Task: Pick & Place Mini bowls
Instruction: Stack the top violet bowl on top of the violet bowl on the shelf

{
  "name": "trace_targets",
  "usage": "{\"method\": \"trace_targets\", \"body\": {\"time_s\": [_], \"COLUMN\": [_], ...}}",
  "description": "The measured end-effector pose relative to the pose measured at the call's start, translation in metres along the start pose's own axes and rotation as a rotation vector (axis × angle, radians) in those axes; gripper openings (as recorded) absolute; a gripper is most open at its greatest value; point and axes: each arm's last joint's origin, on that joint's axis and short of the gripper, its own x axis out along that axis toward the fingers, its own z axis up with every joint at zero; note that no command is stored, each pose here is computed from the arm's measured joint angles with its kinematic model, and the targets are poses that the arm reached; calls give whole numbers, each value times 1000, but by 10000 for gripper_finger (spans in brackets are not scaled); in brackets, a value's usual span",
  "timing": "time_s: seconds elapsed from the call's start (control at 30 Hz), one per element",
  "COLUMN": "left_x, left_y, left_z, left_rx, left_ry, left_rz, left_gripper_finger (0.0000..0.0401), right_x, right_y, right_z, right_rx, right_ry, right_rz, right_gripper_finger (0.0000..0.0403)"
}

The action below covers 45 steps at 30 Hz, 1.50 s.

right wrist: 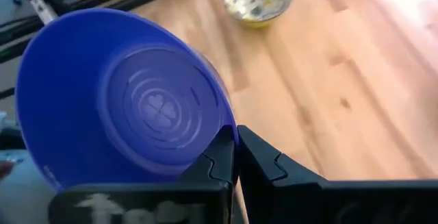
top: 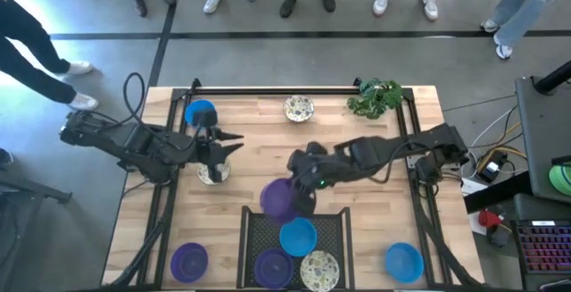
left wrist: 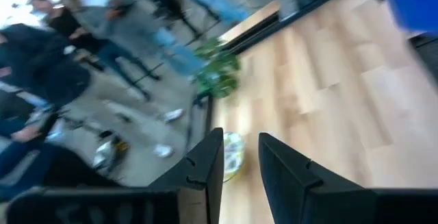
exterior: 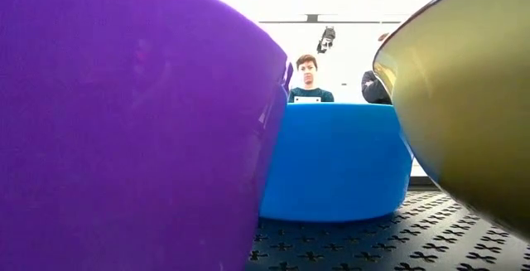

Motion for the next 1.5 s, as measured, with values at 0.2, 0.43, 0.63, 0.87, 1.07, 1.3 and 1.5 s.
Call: {"method": "trace_targets", "body": {"time_s": [0.2,0.43,0.63,0.87,1.07,1.3,1.5], "left_x": [-1,-2,-3,-5,-5,-5,-5], "left_y": [-1,-1,-3,-7,-8,-8,-9], "left_z": [-1,-2,-3,-7,-8,-8,-8], "left_rx": [-8,-2,-2,-23,-32,-33,-46], "left_ry": [-15,-9,-22,-23,-22,-22,-27], "left_rz": [-43,-50,-129,-260,-282,-282,-307], "left_gripper_finger": [96,96,96,96,96,96,96], "right_x": [29,65,82,90,102,120,125], "right_y": [24,46,55,64,71,77,81], "right_z": [-6,-21,-33,-45,-55,-67,-69], "right_rx": [-30,-39,-44,-26,-1,5,22], "right_ry": [91,188,230,253,263,290,266], "right_rz": [58,83,77,73,62,59,92], "right_gripper_finger": [8,8,8,8,8,8,8]}}
